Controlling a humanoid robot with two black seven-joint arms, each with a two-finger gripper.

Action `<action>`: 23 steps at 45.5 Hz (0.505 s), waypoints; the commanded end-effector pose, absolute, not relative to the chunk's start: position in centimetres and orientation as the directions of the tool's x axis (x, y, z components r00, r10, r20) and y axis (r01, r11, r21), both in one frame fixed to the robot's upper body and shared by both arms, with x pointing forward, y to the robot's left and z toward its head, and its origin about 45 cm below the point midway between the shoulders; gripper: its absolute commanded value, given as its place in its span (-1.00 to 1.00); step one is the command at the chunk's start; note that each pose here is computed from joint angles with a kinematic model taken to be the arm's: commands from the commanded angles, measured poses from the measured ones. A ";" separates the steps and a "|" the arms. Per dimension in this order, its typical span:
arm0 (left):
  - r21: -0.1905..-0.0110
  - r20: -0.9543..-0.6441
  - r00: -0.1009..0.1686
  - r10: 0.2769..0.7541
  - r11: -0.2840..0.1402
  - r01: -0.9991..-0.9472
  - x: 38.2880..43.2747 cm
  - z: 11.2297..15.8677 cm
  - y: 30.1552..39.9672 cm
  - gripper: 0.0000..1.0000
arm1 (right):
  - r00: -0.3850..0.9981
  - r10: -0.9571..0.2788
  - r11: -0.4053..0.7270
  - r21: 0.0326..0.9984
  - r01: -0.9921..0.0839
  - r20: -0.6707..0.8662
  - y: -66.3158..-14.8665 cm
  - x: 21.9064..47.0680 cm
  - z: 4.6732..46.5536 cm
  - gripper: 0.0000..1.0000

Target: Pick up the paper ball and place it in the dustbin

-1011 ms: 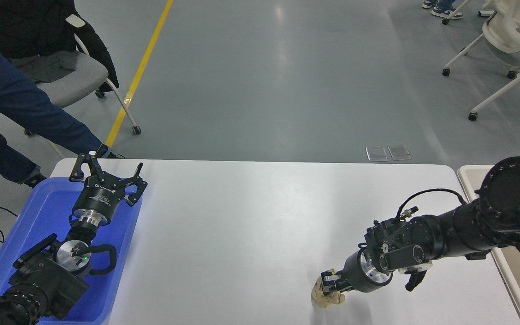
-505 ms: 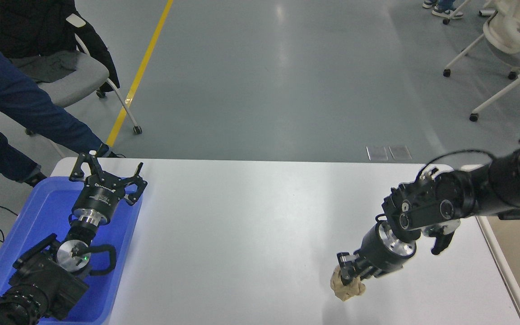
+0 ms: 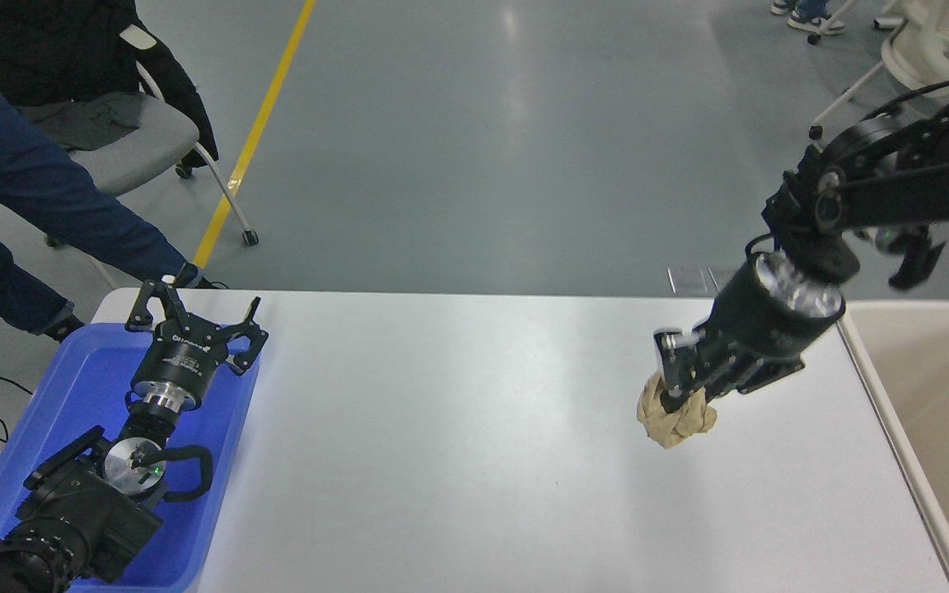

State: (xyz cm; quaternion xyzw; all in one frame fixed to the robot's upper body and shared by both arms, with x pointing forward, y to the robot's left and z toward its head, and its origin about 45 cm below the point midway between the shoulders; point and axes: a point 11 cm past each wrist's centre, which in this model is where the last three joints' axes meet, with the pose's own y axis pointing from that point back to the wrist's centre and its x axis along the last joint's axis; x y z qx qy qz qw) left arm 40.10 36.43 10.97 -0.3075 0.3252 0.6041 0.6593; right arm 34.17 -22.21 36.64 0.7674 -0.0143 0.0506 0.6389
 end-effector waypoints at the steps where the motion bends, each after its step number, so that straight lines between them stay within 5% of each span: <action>1: -0.013 -0.800 0.059 0.597 0.081 -0.997 40.10 10.98 36.43 1.00 | 0.967 0.014 -0.176 0.952 -0.249 0.255 -22.9 34.6 43.7 -1.00; 23: -0.013 -0.800 0.059 0.597 0.081 -0.997 40.10 10.98 36.43 1.00 | 0.961 -0.065 -0.151 0.949 -0.277 0.270 -26.0 34.6 44.2 -1.00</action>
